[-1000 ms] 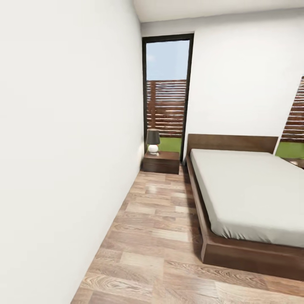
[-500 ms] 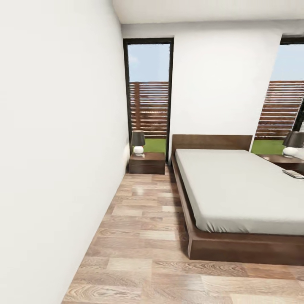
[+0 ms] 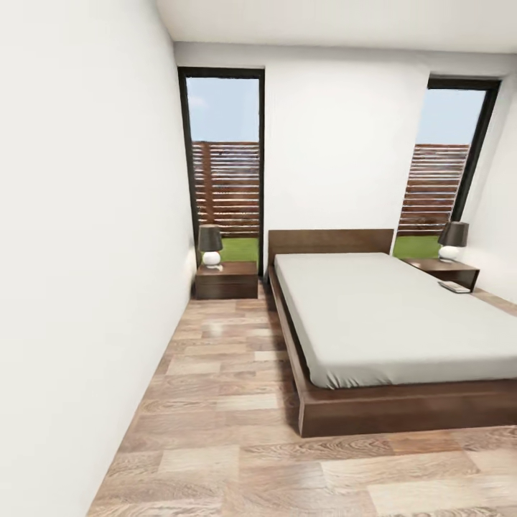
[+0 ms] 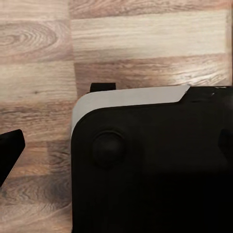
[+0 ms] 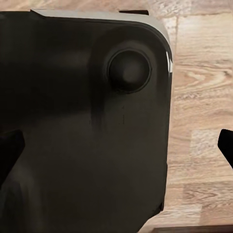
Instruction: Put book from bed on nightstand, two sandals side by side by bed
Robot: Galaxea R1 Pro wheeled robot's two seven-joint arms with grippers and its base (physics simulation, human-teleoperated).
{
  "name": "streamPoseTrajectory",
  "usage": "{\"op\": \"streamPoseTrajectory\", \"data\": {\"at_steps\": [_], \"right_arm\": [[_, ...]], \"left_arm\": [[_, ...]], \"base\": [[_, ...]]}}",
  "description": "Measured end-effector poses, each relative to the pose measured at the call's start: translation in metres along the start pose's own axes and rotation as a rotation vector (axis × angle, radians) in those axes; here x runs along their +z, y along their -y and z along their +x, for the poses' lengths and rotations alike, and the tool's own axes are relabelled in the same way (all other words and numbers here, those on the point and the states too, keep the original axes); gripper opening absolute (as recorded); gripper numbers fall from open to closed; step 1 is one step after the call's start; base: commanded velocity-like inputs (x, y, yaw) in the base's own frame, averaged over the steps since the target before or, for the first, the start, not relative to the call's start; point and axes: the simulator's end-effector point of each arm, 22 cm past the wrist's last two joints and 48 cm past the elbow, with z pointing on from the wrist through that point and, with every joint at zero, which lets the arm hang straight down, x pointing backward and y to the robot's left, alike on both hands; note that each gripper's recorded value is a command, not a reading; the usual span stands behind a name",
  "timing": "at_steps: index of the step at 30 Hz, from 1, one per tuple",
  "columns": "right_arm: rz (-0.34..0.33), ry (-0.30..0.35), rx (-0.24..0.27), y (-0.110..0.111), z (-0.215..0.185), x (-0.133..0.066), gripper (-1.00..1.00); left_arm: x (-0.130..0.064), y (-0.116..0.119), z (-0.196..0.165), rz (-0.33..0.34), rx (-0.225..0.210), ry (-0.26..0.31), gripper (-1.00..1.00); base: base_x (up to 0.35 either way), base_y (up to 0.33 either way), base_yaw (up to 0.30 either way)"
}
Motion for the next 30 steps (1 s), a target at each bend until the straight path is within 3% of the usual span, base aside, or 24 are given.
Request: {"op": "streamPoseTrajectory", "data": {"at_steps": [30], "right_arm": [[-0.003, 0.020, -0.002, -0.0024, -0.0078, -0.0001, 1.00]], "left_arm": [[0.0003, 0.0002, -0.0080, 0.001, 0.004, 0.022, 1.00]], "base": [[0.000, 0.000, -0.236]]}}
